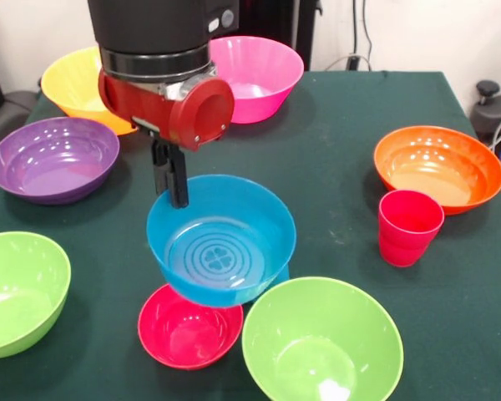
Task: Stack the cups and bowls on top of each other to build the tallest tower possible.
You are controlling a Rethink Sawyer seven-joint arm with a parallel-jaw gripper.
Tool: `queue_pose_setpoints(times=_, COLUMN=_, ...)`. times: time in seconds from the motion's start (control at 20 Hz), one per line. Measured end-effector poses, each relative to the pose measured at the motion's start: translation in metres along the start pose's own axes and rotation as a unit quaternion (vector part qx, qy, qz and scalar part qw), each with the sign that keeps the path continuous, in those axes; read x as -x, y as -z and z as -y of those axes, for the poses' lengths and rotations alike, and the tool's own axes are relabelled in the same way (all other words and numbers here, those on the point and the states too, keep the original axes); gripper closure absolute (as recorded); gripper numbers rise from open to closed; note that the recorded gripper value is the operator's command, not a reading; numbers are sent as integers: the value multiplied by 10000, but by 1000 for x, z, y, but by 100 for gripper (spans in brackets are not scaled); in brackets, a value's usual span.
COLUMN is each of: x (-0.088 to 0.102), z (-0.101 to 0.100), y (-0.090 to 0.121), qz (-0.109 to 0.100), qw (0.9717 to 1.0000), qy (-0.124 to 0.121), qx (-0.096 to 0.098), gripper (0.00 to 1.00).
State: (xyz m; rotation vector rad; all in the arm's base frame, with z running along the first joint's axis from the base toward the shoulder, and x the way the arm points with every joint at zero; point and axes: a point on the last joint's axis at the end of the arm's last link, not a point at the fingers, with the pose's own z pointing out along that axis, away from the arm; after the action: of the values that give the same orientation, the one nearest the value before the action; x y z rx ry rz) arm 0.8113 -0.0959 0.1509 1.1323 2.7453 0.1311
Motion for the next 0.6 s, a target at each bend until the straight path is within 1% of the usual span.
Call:
queue_pose_setpoints(times=0.35, x=-14, z=0, y=7, qz=-98, qw=9999, qy=33, qx=-30, gripper=100)
queue_pose_setpoints(times=0.6, x=-30, z=1, y=6, qz=-205, qw=9998, qy=70, qx=-55, gripper=100)
